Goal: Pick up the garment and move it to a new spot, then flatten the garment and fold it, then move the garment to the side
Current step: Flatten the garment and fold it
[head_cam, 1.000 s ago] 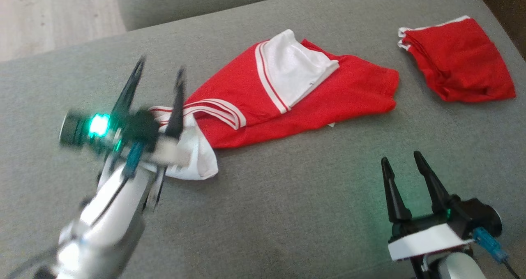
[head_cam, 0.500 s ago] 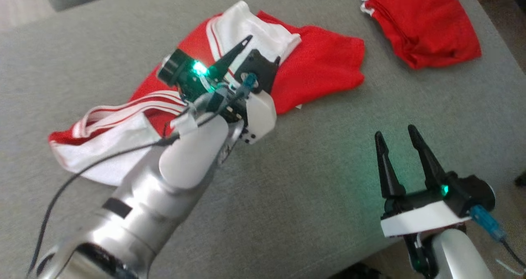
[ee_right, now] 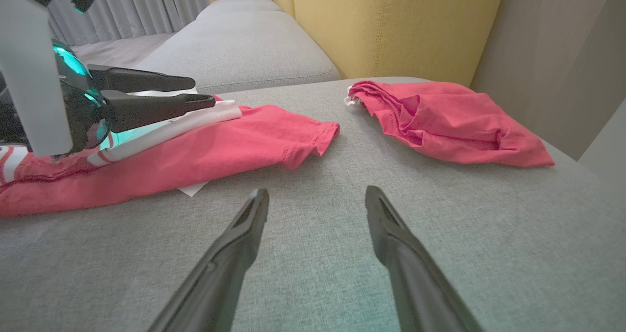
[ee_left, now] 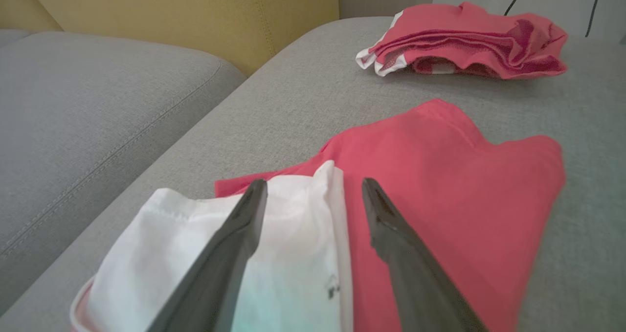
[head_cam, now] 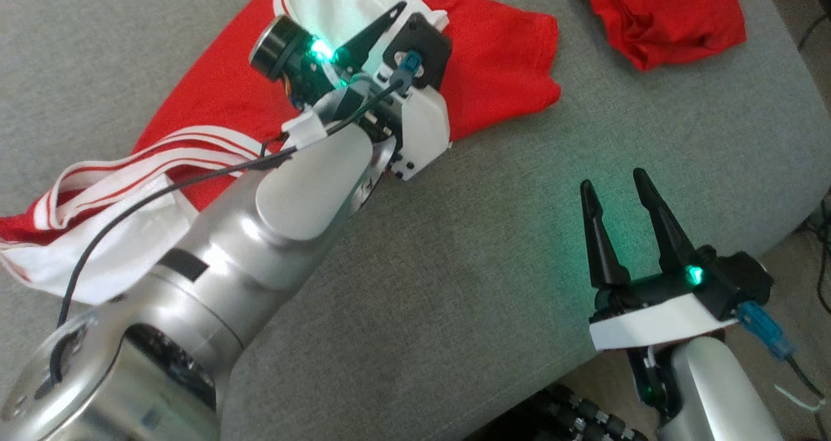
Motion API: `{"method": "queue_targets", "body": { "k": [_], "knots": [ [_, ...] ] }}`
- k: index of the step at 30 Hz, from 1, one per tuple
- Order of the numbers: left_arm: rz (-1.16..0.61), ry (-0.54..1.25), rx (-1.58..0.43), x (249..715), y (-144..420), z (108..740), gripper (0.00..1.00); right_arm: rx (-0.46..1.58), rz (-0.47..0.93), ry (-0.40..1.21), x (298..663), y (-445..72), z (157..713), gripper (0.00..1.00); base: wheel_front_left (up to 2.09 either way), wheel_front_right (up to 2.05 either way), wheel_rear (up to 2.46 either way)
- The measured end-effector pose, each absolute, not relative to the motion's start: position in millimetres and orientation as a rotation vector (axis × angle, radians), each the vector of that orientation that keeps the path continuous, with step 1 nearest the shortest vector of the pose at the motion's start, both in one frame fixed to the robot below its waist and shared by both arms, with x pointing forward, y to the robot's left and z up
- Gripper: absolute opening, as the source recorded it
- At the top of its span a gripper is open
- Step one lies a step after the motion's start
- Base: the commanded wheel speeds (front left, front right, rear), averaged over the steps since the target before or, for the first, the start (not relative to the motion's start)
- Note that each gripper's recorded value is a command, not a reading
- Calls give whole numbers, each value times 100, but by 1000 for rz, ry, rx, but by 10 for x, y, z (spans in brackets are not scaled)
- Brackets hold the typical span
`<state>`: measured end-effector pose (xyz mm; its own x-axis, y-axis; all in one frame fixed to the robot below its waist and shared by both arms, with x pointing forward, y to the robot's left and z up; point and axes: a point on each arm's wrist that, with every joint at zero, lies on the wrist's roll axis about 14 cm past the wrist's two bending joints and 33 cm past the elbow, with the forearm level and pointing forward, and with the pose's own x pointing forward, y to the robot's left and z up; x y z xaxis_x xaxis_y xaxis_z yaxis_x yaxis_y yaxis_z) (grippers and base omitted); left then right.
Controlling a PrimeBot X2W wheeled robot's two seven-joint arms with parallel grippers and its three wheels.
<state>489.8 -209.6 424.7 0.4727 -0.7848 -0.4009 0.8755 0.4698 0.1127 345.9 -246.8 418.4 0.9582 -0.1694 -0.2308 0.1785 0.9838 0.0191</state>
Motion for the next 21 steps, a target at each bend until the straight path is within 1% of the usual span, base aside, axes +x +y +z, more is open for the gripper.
{"method": "queue_targets", "body": {
  "k": [5, 11, 12, 13, 14, 15, 16, 21],
  "knots": [
    [-1040, 315, 325, 4974, -2179, 4182, 100, 35, -183, 244, 3499, -2500, 4140, 100, 0, 0, 0],
    [-1073, 340, 334, 4949, -2246, 4073, 100, 27, -194, 257, 3497, -2536, 4109, 100, 0, 0, 0],
    [-1077, 344, 335, 4945, -2252, 4059, 90, 29, -196, 259, 3495, -2540, 4104, 100, 0, 0, 0],
    [-1080, 347, 333, 4941, -2259, 4049, 90, 33, -199, 260, 3492, -2545, 4099, 100, 0, 0, 0],
    [-1084, 350, 332, 4935, -2266, 4040, 62, 33, -200, 262, 3491, -2547, 4094, 100, 0, 0, 0],
    [-1090, 349, 330, 4926, -2275, 4035, 39, 33, -200, 263, 3490, -2547, 4089, 100, 0, 0, 0],
    [-1094, 346, 324, 4921, -2284, 4039, 0, 33, -200, 265, 3491, -2546, 4085, 100, 0, 0, 0],
    [-1099, 321, 290, 4928, -2287, 4102, 0, 36, -192, 262, 3517, -2524, 4081, 100, 0, 0, 0]
  ]
}}
